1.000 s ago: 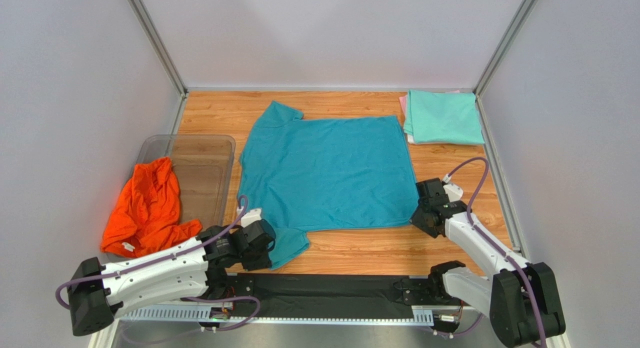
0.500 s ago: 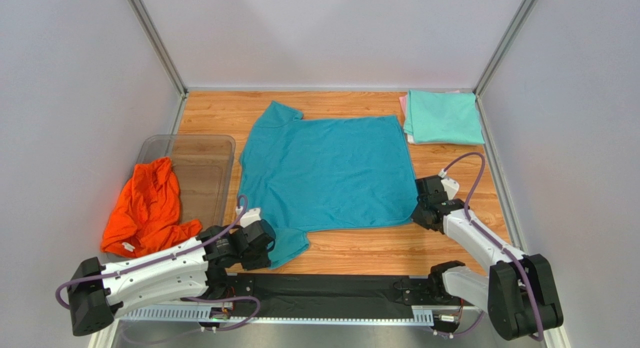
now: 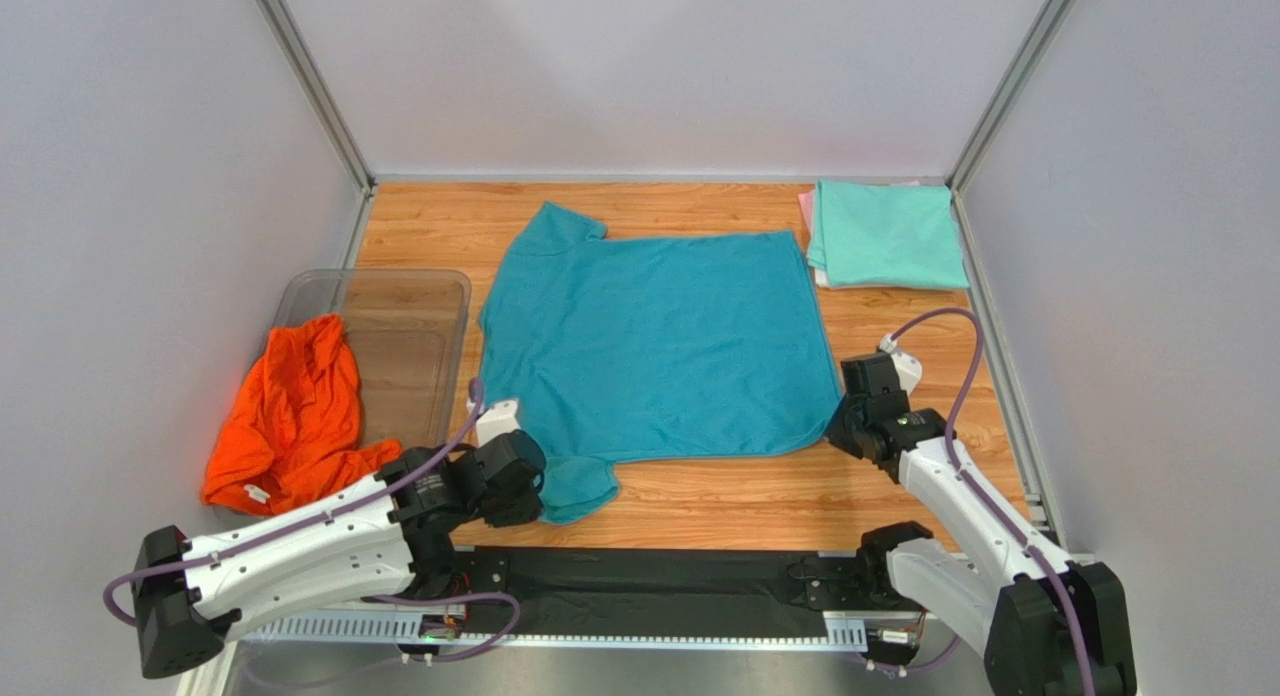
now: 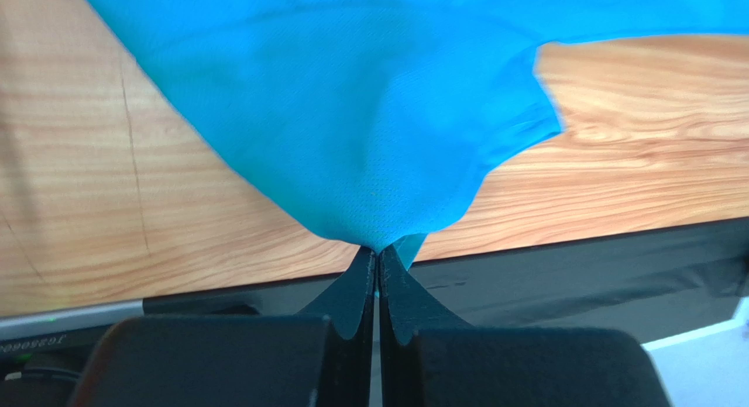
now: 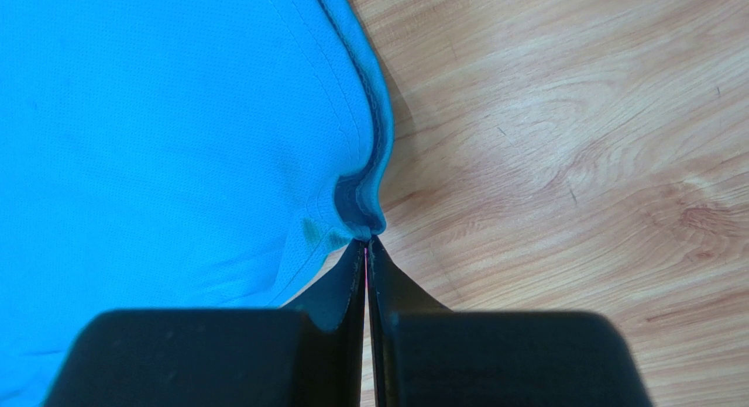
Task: Fold and stack the t-shirts
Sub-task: Fold the tshirt
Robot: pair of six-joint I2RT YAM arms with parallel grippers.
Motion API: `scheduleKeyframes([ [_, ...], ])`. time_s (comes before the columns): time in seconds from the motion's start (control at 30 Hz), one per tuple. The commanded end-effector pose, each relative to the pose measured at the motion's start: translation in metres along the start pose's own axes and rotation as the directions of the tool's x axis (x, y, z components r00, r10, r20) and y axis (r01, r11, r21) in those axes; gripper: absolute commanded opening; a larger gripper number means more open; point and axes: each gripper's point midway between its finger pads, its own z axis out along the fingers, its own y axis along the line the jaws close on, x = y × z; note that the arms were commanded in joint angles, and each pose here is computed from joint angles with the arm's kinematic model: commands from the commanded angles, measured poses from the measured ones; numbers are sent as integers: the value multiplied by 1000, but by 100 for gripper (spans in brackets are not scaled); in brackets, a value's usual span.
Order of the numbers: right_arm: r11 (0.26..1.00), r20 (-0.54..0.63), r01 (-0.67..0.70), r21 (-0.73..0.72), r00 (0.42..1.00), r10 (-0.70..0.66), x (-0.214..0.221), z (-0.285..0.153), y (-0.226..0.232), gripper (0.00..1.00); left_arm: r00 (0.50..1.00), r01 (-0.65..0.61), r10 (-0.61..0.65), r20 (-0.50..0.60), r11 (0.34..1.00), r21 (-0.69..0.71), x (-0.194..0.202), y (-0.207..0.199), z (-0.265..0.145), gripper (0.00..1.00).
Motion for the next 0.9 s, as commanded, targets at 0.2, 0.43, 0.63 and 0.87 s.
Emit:
scheduleKeyframes([
  [0.2,999,58,17,-41,998,-14,-26,-15,14,0,977,-112,96,188,991,74,-70,-45,-17,0],
  [0.43,999,88,28,-41,996,-24,-45,-20,23,0,961,-132,102,257,986,103,-120,-70,-17,0],
  [0.63,999,100,36,-39,994,-32,-62,-21,35,0,953,-122,90,289,988,97,-155,-70,-16,0],
  [0.87,999,122,38,-15,992,-36,-85,-19,46,0,942,-102,69,329,991,83,-194,-65,-16,0],
])
